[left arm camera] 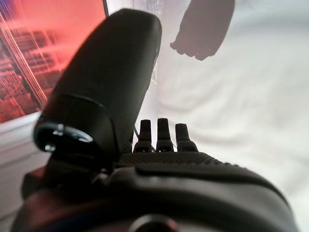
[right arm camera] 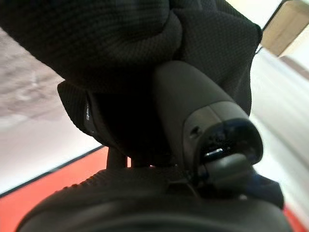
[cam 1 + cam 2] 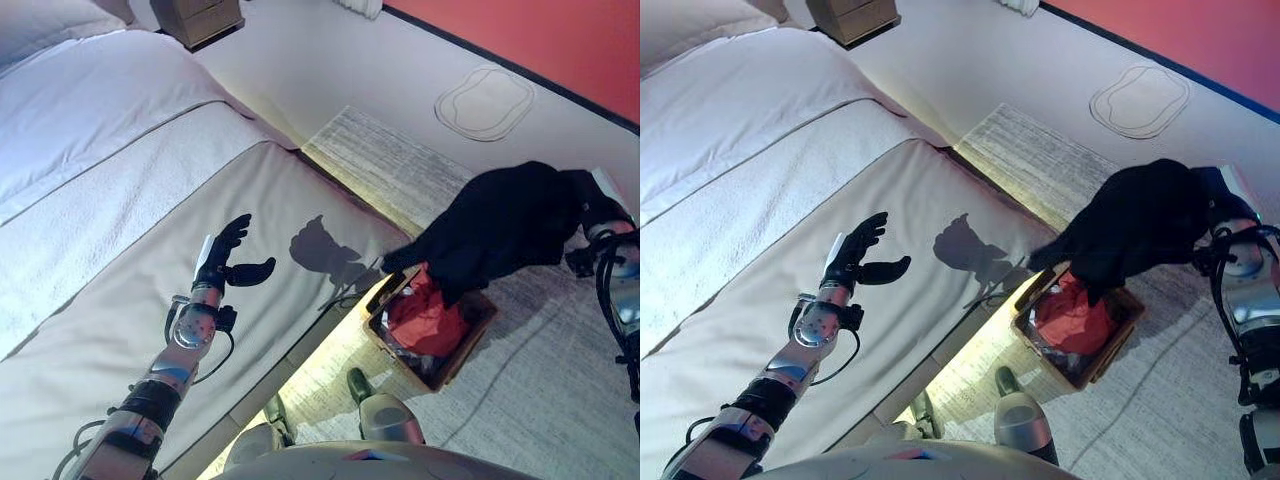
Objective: Pick up the clothes from the bed and place them into the basket
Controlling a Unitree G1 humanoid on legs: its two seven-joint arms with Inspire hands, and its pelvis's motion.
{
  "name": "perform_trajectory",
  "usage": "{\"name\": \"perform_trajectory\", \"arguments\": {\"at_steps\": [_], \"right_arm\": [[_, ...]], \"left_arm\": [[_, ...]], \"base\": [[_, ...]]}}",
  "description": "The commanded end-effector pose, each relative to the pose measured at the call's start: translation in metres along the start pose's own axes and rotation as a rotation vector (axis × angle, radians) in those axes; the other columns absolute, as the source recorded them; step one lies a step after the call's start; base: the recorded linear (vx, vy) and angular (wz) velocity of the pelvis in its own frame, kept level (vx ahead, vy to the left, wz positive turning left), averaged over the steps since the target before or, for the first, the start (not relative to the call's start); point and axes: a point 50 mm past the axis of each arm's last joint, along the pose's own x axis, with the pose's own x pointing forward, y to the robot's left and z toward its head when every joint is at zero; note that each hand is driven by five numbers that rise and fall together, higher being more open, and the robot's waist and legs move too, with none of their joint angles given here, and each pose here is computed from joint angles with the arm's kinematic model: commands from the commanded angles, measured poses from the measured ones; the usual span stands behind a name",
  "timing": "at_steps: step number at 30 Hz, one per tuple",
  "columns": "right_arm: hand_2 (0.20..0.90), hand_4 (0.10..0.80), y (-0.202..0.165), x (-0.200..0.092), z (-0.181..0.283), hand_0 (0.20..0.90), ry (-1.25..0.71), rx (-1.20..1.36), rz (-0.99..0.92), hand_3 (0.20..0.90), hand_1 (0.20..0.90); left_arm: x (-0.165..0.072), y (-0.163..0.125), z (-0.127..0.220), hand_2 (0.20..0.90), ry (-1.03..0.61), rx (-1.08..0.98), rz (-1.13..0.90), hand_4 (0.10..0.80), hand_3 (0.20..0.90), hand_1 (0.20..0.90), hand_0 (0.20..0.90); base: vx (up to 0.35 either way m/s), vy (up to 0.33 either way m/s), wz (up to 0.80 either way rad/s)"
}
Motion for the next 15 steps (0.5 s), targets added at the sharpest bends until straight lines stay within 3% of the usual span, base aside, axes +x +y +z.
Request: {"name": "perform_trajectory", "arguments": {"at_steps": [1, 15], "right_arm": [[0.300, 0.100, -0.036, 0.006, 0.039, 0.300, -0.171, 0.057, -0.151, 0.200, 0.300], [0.300, 0.100, 0.052, 0.009, -0.016, 0.300, 0.106, 0.122, 0.073, 0.200, 0.300]], "left_arm": [[0.012, -0.003, 0.018, 0.900, -0.106, 0.022, -0.007, 0.800, 0.900, 0.900, 0.900], [0.022, -0.017, 0.042, 0.900, -0.175, 0.037, -0.040, 0.800, 0.900, 0.900, 0.900]], "base": [[-0.039, -0.032, -0.03], [-0.011, -0.009, -0.02]]}}
